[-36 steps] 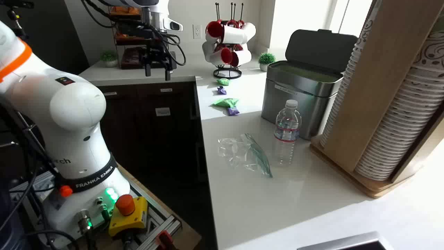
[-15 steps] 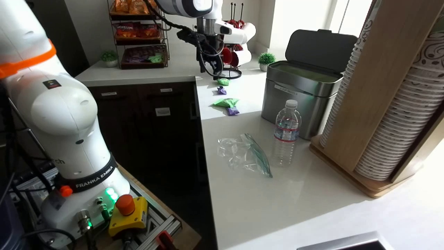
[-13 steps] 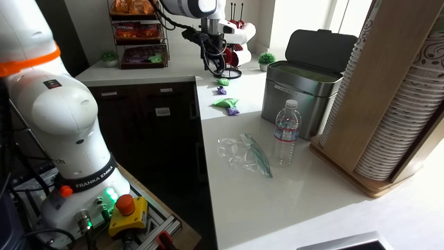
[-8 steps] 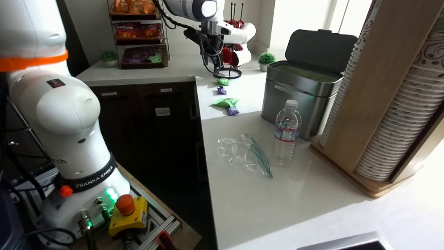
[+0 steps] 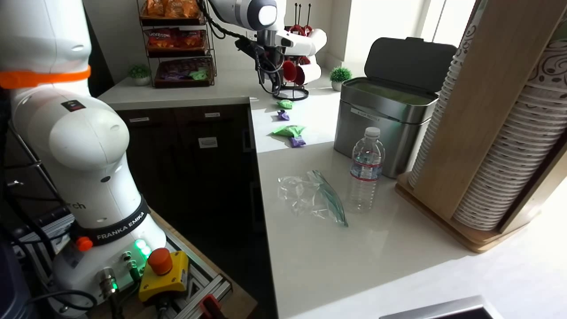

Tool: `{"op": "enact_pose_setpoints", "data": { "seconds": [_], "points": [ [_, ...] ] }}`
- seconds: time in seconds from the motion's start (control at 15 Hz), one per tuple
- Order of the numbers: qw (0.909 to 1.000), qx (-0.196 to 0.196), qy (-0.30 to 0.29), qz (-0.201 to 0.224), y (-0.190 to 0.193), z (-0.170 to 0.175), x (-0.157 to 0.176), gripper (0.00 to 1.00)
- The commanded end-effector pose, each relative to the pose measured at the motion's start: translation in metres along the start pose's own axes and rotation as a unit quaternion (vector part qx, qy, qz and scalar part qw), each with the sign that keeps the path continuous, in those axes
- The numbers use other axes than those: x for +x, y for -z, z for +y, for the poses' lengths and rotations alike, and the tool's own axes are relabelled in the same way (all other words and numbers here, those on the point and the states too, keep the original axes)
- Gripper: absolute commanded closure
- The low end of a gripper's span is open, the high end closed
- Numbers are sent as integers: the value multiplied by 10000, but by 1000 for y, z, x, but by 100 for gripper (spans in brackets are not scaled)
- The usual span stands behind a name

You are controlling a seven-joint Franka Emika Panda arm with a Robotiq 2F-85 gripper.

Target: Pick up the green sachet on the left and place it next to the green sachet on the right then move both sachets backwards, move the purple sachet on the left to the right.

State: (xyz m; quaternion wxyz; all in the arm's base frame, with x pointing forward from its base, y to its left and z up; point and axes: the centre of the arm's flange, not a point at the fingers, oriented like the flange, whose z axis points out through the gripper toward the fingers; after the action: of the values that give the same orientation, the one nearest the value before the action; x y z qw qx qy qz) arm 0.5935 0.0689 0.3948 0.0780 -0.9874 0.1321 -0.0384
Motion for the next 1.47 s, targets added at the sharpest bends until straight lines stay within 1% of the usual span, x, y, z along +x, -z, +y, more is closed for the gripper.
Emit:
{"op": "enact_pose_setpoints", "data": {
  "seconds": [0.0,0.07,0.13,0.33,0.47,0.53,0.67,0.73,0.87,1.07,1.4],
  "points": [
    [10000,0,0,0,0,0,0,0],
    [9996,-58,-195,177,-5,-3,8,0],
    [9993,19,-263,245,-7,-4,15,0],
    [9953,134,-493,822,-9,-7,47,0],
    [9908,288,-626,1164,-18,-3,65,0],
    [9891,454,-684,1222,-25,1,71,0],
    [9869,683,-791,1226,-39,5,83,0],
    [9860,828,-818,1191,-46,6,87,0],
    [9845,992,-986,1056,-60,1,96,0],
    [9852,1054,-952,962,-77,-12,106,0],
    [9855,1177,-893,839,-86,-9,117,0]
  ]
}}
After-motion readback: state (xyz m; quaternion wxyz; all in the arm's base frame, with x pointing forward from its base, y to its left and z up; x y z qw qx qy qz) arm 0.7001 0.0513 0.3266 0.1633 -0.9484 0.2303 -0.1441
